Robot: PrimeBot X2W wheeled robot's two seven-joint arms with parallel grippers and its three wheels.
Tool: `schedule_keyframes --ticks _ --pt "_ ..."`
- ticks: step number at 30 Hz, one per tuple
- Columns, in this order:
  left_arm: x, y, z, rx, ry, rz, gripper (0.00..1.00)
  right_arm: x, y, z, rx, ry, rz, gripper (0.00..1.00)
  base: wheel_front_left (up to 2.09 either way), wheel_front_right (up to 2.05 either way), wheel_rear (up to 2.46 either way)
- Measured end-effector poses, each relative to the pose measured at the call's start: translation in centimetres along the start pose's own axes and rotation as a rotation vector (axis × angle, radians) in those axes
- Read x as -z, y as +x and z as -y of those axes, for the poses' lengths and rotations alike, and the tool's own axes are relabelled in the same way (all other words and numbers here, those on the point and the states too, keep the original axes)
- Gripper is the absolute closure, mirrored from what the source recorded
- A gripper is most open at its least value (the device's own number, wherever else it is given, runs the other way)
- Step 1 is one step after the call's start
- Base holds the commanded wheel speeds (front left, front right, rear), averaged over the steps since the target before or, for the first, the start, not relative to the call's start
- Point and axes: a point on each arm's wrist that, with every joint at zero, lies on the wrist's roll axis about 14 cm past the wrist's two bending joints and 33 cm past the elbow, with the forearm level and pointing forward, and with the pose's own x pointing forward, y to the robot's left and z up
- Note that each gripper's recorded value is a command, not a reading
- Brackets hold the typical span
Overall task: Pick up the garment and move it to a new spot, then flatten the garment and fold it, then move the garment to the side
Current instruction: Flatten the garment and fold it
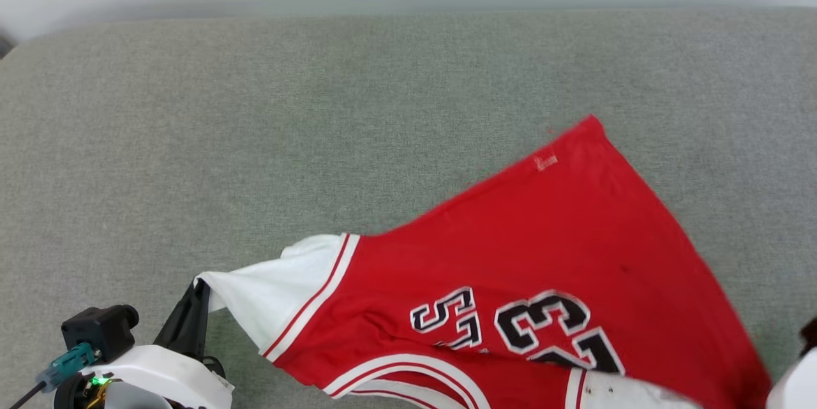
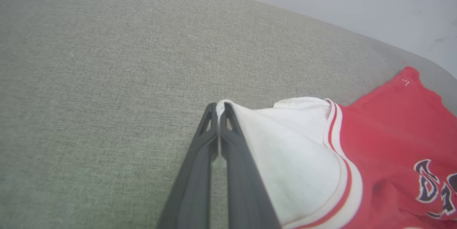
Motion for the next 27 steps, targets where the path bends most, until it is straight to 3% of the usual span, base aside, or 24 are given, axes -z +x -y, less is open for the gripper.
schedule_keyframes --ticks 1,2,3,4,5,8,15,19,23,27 --pt "0.0 -0.1 0.0 -0.002 -0.002 -0.002 1.00 1.4 0.1 -0.5 -0.017 0.019 -0.036 1.00 0.00 0.00 0.00" --pt "0.0 0.0 0.0 -0.003 -0.003 -0.001 1.00 2.3 0.3 -1.1 -0.038 0.038 -0.054 0.94 0.00 0.00 0.00" --pt "0.0 0.0 -0.1 -0.006 -0.003 -0.002 1.00 2.8 0.3 -1.7 -0.057 0.052 -0.059 0.66 0.00 0.00 0.00" --pt "0.0 0.1 0.0 -0.004 -0.003 -0.002 1.00 3.0 0.3 -2.0 -0.070 0.066 -0.057 0.23 0.00 0.00 0.00" --pt "0.1 0.1 0.0 -0.002 -0.002 -0.006 1.00 2.7 0.2 -2.2 -0.076 0.073 -0.042 0.00 0.00 0.00 0.00" --pt "0.2 0.3 0.3 0.006 0.000 -0.011 1.00 0.3 -0.1 -2.6 -0.092 0.080 0.078 0.00 0.00 0.00 0.00" --pt "-0.1 0.5 1.0 0.027 0.007 -0.007 1.00 -11.0 -3.0 -3.0 -0.096 0.047 0.556 0.00 0.00 0.00 0.00" --pt "-0.7 1.2 1.7 0.051 0.013 0.007 1.00 -16.3 -3.9 -4.1 -0.127 0.042 0.733 0.00 0.00 0.00 0.00" --pt "-1.0 2.2 2.3 0.069 0.016 0.014 1.00 -20.0 -2.8 -6.3 -0.176 0.012 0.740 0.00 0.00 0.00 0.00" --pt "-0.9 2.7 2.4 0.073 0.017 0.017 1.00 -21.0 0.2 -8.7 -0.214 -0.037 0.572 0.00 0.00 0.00 0.00"
